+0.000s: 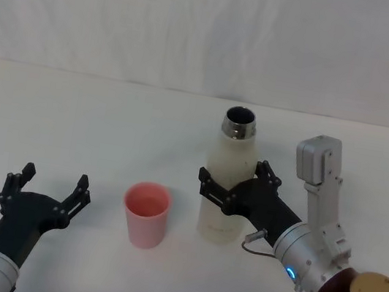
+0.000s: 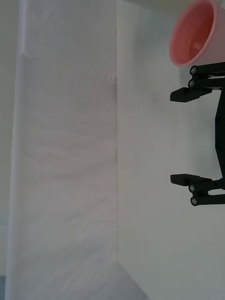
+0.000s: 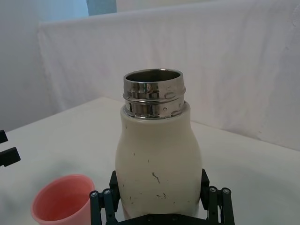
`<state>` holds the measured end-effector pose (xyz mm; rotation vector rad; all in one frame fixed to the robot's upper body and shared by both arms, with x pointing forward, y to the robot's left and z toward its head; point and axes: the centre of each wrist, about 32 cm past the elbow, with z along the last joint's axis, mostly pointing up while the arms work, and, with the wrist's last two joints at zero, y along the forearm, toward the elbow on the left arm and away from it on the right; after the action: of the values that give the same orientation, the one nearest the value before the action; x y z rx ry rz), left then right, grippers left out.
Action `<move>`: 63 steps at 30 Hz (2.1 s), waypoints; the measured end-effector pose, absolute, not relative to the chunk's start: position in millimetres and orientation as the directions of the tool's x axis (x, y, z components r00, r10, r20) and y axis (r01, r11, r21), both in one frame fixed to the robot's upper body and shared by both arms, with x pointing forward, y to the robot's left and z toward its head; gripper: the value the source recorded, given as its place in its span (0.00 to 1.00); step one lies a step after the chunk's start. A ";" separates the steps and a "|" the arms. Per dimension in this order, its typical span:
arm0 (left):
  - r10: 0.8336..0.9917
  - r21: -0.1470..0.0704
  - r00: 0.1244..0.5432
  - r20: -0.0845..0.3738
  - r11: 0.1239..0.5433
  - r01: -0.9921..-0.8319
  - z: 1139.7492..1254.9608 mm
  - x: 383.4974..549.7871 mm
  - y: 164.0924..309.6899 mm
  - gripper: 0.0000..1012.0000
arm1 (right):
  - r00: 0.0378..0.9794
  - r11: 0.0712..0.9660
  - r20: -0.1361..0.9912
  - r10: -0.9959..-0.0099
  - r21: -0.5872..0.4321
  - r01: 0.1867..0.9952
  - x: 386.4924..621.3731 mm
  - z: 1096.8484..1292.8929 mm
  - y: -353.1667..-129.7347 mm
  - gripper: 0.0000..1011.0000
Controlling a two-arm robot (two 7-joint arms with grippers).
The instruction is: Grasp the thermos with one hand and pour water into the cup lid.
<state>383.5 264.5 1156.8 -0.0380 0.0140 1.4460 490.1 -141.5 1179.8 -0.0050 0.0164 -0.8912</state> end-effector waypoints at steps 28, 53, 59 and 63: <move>0.992 -0.018 0.125 -0.033 0.124 -0.992 1156.8 383.5 264.5 0.99 | 0.623 0.623 -0.020 -0.782 0.009 0.783 479.7 1180.9 -149.4 0.99; 0.992 -0.018 0.125 -0.033 0.124 -0.992 1156.8 383.5 264.5 0.99 | 0.595 0.595 0.006 -0.803 0.038 0.803 445.8 1179.6 -170.5 0.99; 0.992 -0.018 0.124 -0.033 0.124 -0.992 1156.8 383.5 264.5 0.99 | 0.544 0.544 0.016 -0.839 0.049 0.838 428.4 1171.1 -182.3 0.99; 0.992 -0.018 0.125 -0.033 0.124 -0.992 1156.8 383.5 264.5 0.99 | 0.536 0.536 0.011 -0.844 0.046 0.843 420.3 1163.2 -187.0 0.99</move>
<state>383.5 264.5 1156.8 -0.0380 0.0141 1.4460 420.3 -187.0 1163.2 0.0370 -0.0333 -1.0046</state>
